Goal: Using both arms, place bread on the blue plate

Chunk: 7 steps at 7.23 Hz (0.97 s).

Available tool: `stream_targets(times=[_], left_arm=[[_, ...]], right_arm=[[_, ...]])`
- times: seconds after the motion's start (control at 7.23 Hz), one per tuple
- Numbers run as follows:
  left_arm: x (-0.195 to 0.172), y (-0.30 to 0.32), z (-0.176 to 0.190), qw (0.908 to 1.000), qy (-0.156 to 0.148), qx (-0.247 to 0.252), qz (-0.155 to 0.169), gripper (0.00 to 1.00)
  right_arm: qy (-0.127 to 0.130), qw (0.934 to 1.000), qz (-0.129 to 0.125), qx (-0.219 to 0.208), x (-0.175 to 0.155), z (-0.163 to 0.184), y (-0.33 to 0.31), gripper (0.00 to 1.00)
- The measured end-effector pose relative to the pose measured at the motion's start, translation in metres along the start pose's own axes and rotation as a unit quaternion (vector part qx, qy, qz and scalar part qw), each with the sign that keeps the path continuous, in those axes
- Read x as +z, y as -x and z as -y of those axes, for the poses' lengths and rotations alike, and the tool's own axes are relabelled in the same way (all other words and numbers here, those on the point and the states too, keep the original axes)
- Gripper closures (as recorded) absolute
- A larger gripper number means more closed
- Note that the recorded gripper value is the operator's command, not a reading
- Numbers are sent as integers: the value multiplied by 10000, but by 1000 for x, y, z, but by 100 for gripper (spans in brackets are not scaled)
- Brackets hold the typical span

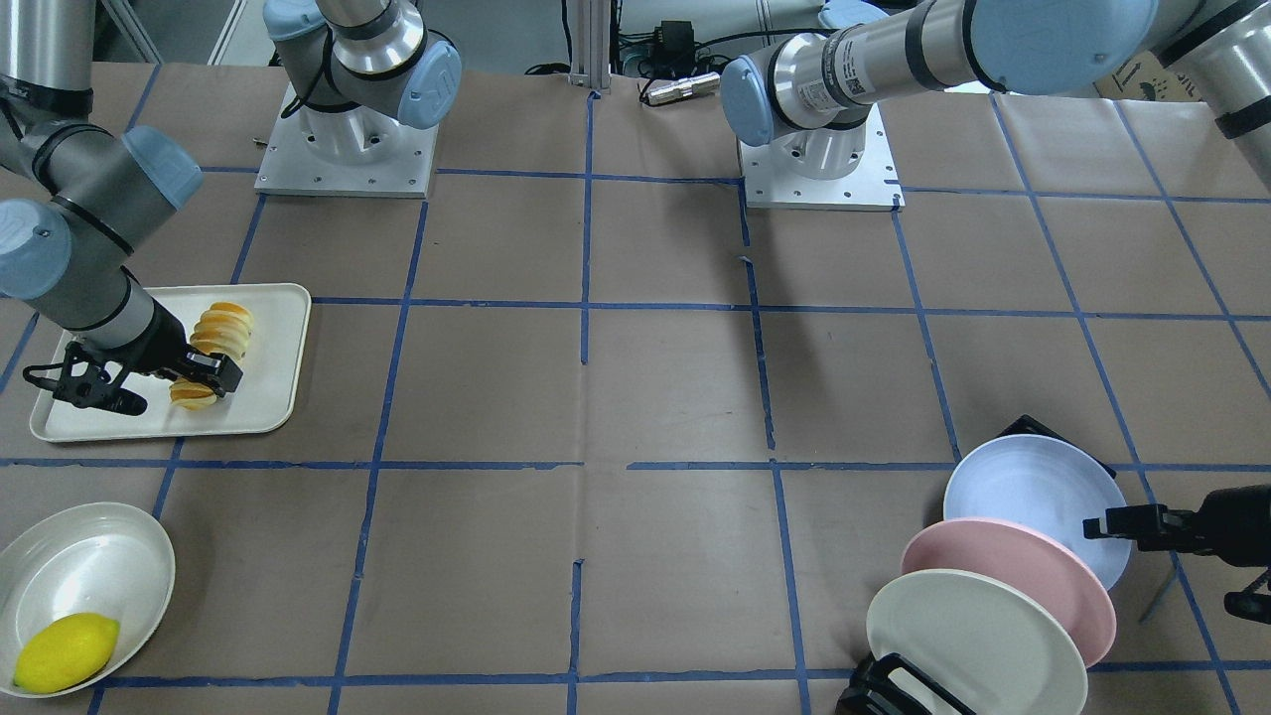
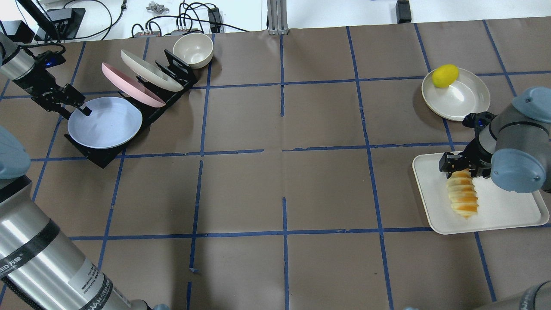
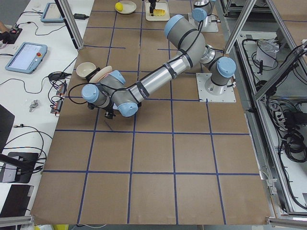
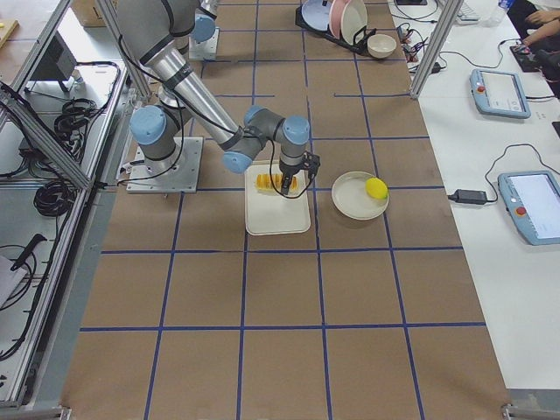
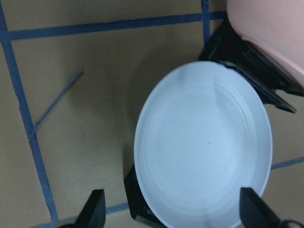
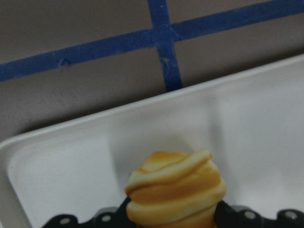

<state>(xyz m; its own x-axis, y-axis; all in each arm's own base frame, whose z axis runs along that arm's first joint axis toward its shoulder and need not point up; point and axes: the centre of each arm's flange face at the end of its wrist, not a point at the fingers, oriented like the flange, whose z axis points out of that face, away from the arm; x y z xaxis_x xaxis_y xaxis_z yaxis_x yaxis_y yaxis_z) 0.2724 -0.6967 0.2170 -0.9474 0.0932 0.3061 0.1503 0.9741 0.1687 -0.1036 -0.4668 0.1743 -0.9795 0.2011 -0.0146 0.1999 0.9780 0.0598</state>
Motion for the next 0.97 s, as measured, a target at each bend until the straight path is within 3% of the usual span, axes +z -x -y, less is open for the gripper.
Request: stream_targets(times=[0.28,0.69,0.97], left_arm=[[-1,0,-3,9998,198,-5,49,84],[-4,0,-5,9996,254,-6,75,87],[-13,-4,-7,9997,232,-2,82,87]], right_arm=[[-146,9999,-24,-53,-41,-8,6,98],[-137,9996,-2,-234,-174,-30,30,97],[-277,9973,-59,-670,-247,-40,78,97]])
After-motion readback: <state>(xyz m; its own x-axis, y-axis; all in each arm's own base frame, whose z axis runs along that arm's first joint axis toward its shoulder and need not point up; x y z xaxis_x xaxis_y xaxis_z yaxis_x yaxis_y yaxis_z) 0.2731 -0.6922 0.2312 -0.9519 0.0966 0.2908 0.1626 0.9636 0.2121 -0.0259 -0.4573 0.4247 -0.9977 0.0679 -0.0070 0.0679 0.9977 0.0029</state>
